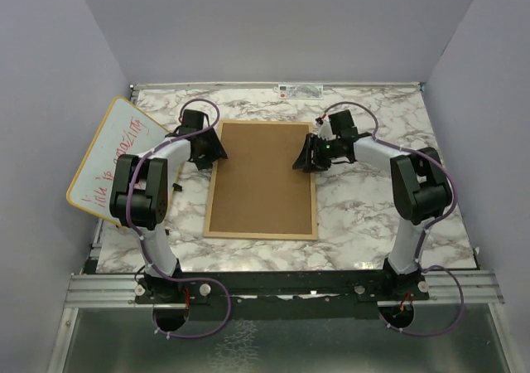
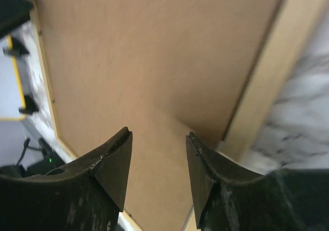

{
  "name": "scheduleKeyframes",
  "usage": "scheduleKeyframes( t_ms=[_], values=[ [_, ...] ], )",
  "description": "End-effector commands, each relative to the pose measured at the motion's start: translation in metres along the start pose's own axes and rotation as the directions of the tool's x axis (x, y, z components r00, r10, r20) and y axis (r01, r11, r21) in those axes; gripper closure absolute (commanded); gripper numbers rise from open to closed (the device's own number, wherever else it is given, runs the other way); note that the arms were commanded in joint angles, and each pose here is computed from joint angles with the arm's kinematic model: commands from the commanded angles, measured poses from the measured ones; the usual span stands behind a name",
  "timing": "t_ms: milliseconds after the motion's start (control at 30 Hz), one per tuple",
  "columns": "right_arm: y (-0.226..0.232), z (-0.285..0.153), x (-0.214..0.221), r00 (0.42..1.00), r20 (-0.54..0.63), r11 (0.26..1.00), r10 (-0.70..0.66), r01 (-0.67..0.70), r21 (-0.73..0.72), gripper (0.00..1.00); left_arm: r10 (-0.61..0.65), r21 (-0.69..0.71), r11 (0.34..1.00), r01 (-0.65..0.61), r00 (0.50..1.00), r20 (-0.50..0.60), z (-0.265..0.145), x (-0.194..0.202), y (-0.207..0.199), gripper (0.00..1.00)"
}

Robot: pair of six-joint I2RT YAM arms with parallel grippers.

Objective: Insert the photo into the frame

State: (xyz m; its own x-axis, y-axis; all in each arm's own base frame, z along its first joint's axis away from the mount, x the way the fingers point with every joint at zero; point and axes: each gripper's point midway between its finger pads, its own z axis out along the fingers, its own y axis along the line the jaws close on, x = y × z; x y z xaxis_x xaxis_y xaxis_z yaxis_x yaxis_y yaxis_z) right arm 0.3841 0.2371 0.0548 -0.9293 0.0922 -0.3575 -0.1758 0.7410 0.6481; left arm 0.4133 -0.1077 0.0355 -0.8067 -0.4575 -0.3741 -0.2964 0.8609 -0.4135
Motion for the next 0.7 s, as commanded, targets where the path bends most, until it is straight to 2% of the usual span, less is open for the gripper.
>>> scheduleKeyframes(
  t_ms=[0, 133, 233, 433, 667],
  values=[
    [0.012, -0.016, 0.042, 0.994, -0.108, 1.000, -0.001, 0.004, 0.028, 0.50, -0.022, 0.044, 0.999, 0.025, 0.997, -0.074, 0.009, 0.028, -0.008, 0.40],
    [-0.003, -0.031, 0.012, 1.000, 0.020, 0.980, -0.012, 0.008, 0.199, 0.49, 0.012, 0.018, 1.000, -0.011, 0.999, -0.043, 0.004, 0.023, -0.002, 0.39],
    [0.013, -0.028, -0.027, 0.992, 0.110, 0.984, -0.059, 0.039, 0.173, 0.48, 0.035, 0.003, 0.999, -0.035, 0.999, -0.024, -0.001, 0.019, 0.000, 0.34],
    [0.020, 0.009, -0.092, 0.982, 0.168, 0.985, -0.090, 0.062, 0.164, 0.45, 0.057, -0.052, 0.997, -0.057, 0.998, 0.000, -0.017, 0.019, 0.011, 0.23],
    [0.006, 0.037, -0.157, 0.939, 0.274, 0.958, -0.207, 0.138, 0.251, 0.44, 0.014, -0.115, 0.993, -0.018, 0.999, -0.038, -0.037, 0.043, 0.030, 0.20]
  ],
)
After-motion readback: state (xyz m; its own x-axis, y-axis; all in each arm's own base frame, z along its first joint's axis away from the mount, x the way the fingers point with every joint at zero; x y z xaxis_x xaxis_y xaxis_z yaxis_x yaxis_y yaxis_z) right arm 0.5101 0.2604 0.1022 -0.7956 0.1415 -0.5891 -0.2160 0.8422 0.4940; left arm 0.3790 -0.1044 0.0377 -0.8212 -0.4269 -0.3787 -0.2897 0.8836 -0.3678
